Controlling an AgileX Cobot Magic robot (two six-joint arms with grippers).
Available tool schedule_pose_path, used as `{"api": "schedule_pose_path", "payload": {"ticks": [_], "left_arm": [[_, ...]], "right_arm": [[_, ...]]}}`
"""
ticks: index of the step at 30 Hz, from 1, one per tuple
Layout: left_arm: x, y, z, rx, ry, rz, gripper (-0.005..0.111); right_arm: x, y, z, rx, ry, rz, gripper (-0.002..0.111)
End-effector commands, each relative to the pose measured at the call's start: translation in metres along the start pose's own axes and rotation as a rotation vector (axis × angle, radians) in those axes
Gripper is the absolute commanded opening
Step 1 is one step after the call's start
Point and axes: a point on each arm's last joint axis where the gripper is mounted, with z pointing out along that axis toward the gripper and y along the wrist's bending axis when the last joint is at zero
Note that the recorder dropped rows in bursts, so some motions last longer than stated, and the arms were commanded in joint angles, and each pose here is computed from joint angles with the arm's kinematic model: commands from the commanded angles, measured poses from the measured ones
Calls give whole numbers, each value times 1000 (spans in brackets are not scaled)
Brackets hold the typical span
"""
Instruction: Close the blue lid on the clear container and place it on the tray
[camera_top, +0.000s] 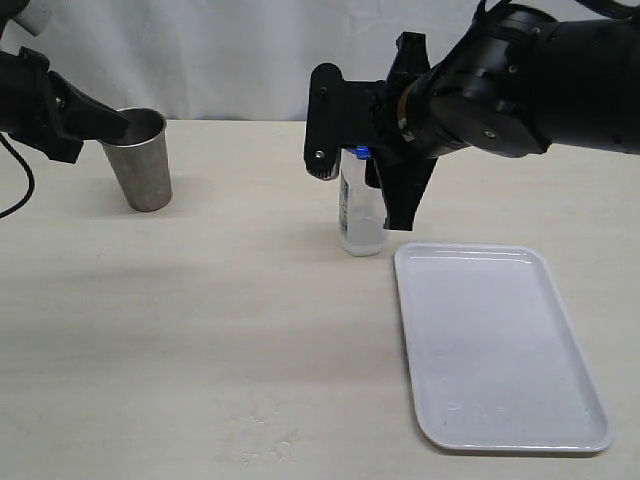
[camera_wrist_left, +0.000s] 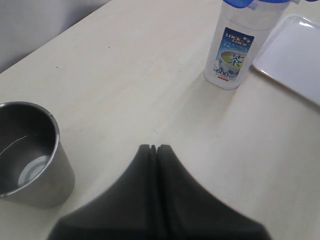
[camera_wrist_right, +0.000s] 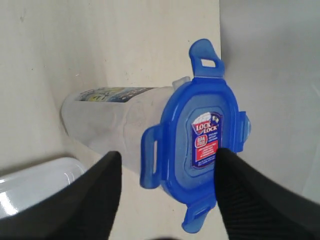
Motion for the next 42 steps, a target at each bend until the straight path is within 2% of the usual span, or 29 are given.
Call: {"api": "schedule_pose_path", "payload": {"ticks": [1,6,12,18,22,23,25,29,30,32,35,38,42], "left_arm": [[0,-1,-1,6,-4,-6,0],[0,-1,-1,7,-6,-8,0],[0,-1,-1,7,-6,-8,0],[-2,-1,-1,11,-24,-23,0],[-7,-7,-1,78,-85,-17,0],[-10,-9,-2,99,-112,-12,0],[-18,-17,-1,161,-189,9,0],[-38,-40,12,248,-298,111,0],[-43,-45,17,241,-314,147,0],[-51,-54,32,201,-339,211,0],[-60,-61,55,106,-368,233,0],[-65,-59,74,33,-357,185,0],[-63,-48,94,41,-358,136,0]], "right_arm": [[2,0,0,-5,4,33,62],[2,0,-3,-15,10,51,63],[-6,-7,-36,28,-57,80,63],[-1,-20,-85,39,-168,256,63],[8,-31,-125,94,-242,375,62],[10,-33,-133,107,-256,416,59],[18,-39,-149,146,-283,510,46],[40,-50,-146,182,-273,743,5],[45,-52,-138,174,-256,806,4],[59,-55,-119,129,-209,956,4],[78,-58,-90,9,-144,1103,4],[90,-62,-68,-187,-143,1207,4],[107,-68,-42,-383,-191,1296,4]]}}
